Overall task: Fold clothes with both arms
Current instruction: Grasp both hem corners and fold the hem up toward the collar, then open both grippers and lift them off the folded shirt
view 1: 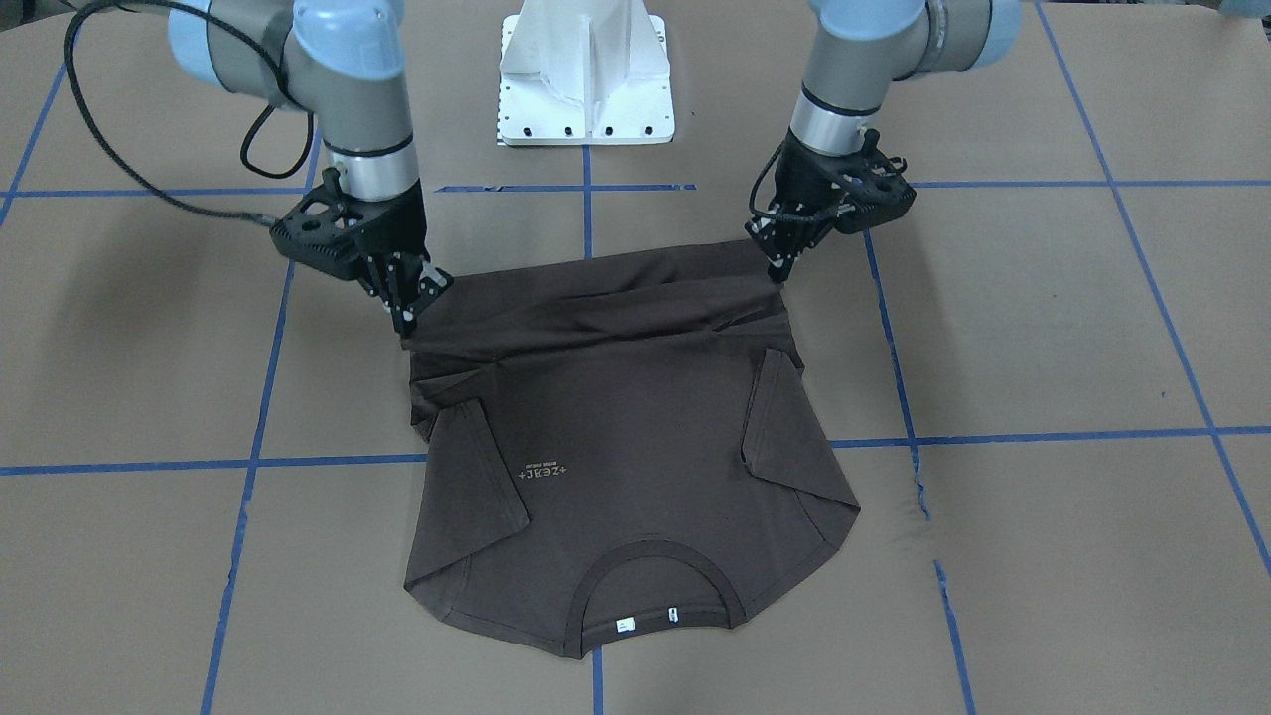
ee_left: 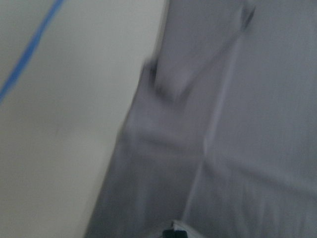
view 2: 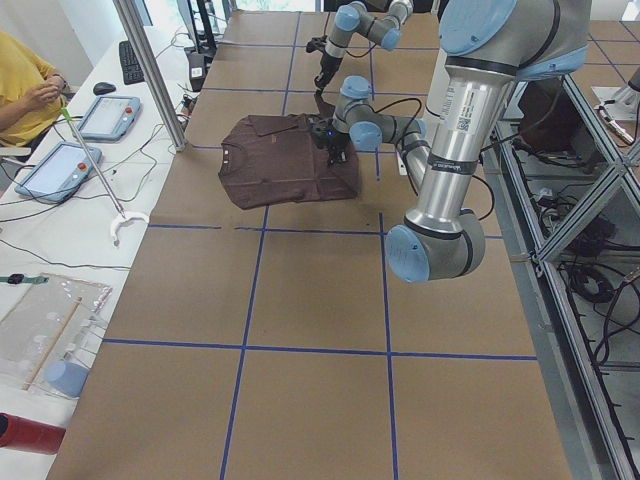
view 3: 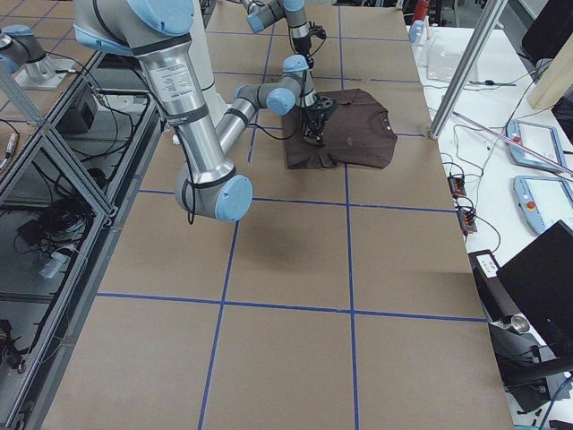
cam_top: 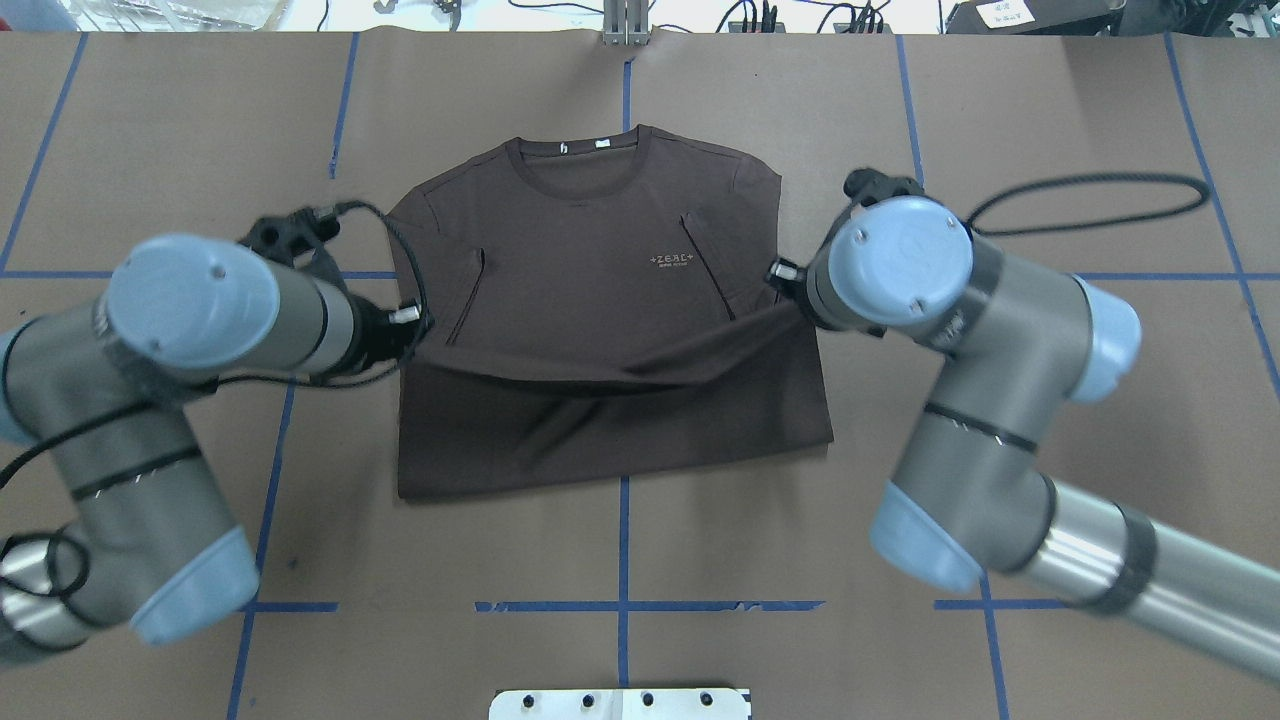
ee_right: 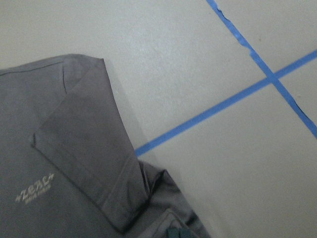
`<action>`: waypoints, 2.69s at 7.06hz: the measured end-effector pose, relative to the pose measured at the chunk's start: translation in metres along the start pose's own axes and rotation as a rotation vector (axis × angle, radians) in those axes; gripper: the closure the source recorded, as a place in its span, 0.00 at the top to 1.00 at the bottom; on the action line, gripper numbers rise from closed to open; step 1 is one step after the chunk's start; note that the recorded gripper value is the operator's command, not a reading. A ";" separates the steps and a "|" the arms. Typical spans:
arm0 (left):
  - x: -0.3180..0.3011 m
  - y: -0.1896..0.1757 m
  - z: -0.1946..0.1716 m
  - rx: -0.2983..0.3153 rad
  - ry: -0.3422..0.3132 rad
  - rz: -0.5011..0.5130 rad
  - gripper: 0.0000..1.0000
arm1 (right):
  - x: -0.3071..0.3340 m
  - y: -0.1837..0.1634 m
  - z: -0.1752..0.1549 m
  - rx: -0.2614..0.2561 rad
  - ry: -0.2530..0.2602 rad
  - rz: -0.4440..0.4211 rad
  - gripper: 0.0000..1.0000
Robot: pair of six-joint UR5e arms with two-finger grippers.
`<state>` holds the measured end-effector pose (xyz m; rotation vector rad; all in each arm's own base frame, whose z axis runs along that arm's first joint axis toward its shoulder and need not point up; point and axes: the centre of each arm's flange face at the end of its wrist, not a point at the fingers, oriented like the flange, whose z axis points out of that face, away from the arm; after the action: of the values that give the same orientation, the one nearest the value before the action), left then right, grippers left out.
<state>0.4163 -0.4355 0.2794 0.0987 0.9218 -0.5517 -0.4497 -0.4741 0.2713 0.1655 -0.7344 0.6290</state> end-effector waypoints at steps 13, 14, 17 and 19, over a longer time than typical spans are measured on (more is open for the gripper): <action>0.009 -0.154 0.112 0.226 0.113 -0.032 0.34 | -0.122 -0.149 0.096 0.116 0.009 -0.048 0.70; 0.009 -0.166 0.102 0.242 0.132 -0.039 0.33 | -0.122 -0.162 0.085 0.128 -0.006 -0.054 0.73; -0.002 -0.196 0.082 0.284 0.182 -0.059 0.33 | -0.089 -0.139 0.073 0.100 -0.055 -0.078 0.79; -0.011 -0.201 0.083 0.290 0.187 -0.058 0.32 | -0.045 -0.080 0.075 0.045 -0.080 -0.095 0.79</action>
<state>0.3727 -0.6296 0.3691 0.3917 1.0237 -0.7377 -0.4712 -0.5861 0.3021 0.2668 -0.7857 0.5507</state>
